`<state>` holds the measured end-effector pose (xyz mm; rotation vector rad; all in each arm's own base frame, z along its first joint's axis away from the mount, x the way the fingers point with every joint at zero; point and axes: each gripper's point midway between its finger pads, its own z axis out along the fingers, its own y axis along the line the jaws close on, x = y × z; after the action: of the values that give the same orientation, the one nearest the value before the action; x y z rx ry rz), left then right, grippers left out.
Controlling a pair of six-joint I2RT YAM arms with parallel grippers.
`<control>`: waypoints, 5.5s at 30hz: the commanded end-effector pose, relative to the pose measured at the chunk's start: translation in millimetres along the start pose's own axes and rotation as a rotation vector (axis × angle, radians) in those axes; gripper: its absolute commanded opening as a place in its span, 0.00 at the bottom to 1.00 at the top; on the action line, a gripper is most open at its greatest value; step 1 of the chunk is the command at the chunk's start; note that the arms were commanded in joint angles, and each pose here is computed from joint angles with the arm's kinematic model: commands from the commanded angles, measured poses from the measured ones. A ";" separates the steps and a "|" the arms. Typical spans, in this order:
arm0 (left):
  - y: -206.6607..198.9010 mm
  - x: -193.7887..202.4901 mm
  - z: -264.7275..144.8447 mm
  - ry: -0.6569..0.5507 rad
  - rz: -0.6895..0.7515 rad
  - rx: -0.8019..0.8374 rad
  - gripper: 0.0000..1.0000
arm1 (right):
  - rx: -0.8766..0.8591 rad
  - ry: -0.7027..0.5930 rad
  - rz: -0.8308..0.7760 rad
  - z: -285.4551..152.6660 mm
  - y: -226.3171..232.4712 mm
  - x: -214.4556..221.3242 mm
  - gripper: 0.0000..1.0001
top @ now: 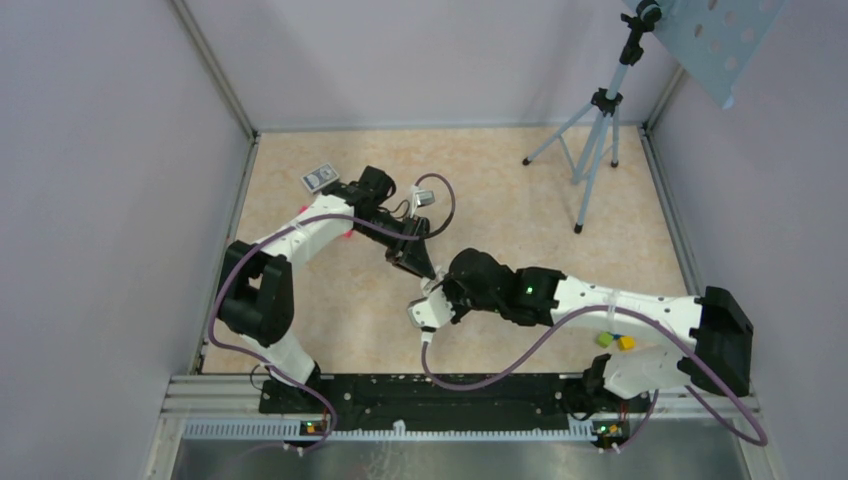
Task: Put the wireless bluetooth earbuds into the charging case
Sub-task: Insert the left earbud into the left side groove of the charging case, then place the charging case with the earbuds at the center of the board.
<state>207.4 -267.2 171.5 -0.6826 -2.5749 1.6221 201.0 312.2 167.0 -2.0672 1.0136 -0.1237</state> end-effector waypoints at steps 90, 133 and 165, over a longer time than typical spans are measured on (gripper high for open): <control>-20.0 -11.5 -3.4 -0.011 0.043 0.064 0.00 | 0.578 -0.209 1.635 -77.6 -49.4 41.6 0.92; -20.0 -10.7 -3.2 -0.010 0.044 0.059 0.00 | 0.413 -0.124 1.563 -27.5 -26.1 32.4 0.84; -20.0 -10.2 -3.1 -0.011 0.051 0.055 0.00 | 0.450 -0.113 1.576 -39.1 -30.3 37.2 0.83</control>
<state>209.7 -272.2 179.5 -0.6945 -2.5435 1.6601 224.1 275.5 169.8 -0.5366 2.0508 0.4900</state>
